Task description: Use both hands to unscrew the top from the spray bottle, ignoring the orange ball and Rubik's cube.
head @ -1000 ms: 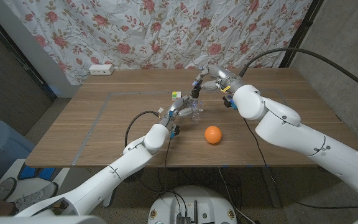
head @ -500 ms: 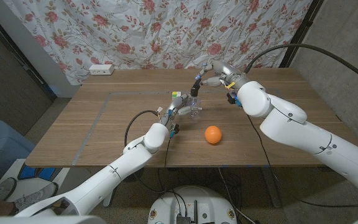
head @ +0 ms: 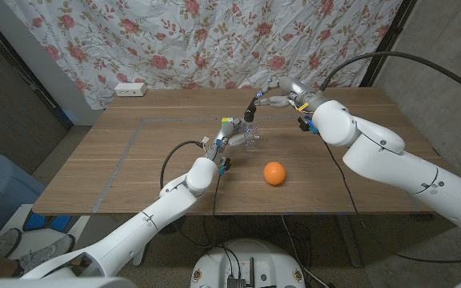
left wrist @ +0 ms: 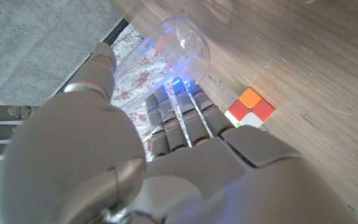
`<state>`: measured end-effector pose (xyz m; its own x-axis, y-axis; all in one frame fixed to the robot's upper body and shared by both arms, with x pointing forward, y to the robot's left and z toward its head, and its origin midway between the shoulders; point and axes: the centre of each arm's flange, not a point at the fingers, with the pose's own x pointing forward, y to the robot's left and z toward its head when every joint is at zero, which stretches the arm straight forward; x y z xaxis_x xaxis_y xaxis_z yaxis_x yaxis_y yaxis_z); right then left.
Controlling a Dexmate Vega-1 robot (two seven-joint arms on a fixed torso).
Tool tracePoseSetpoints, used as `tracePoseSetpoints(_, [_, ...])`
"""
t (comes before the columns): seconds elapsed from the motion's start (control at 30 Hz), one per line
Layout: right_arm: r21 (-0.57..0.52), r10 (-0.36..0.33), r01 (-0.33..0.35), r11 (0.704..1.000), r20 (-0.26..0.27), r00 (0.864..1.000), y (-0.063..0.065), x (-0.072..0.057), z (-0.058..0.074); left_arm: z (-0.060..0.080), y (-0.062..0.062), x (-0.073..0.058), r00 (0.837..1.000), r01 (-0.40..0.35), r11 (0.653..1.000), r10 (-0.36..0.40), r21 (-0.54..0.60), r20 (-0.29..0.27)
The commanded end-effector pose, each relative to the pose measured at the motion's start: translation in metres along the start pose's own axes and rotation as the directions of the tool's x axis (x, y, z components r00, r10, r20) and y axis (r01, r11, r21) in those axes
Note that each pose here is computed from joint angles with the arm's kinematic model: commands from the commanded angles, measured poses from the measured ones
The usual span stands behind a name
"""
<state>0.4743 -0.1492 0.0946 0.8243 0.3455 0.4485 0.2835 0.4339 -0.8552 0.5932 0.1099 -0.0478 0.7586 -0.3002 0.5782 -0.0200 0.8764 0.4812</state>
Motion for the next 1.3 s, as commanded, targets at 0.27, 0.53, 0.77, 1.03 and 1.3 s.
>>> tracePoseSetpoints(0.27, [-0.076, 0.012, -0.014, 0.997, -0.022, 1.0, -0.002, 0.004, 0.001, 0.002, -0.002, 0.0, 0.998, -0.055, 0.998, 0.055, 0.015, 0.004])
tracePoseSetpoints(0.53, [-0.115, 0.007, -0.013, 0.993, -0.053, 0.999, 0.0, 0.006, 0.006, 0.003, -0.004, 0.003, 0.998, -0.064, 0.998, 0.064, 0.019, 0.004])
tracePoseSetpoints(0.77, [-0.135, 0.018, -0.027, 0.99, -0.064, 0.998, 0.001, 0.006, 0.01, 0.004, -0.005, 0.003, 0.997, -0.072, 0.997, 0.072, 0.029, 0.012])
tracePoseSetpoints(1.03, [-0.145, 0.04, -0.048, 0.988, -0.058, 0.998, 0.005, 0.008, 0.015, 0.004, -0.007, 0.0, 0.997, -0.075, 0.997, 0.076, 0.034, 0.0])
tracePoseSetpoints(1.3, [-0.15, 0.088, -0.097, 0.984, -0.065, 0.994, 0.01, 0.013, 0.021, 0.003, -0.008, -0.003, 0.997, -0.079, 0.996, 0.08, 0.036, -0.016])
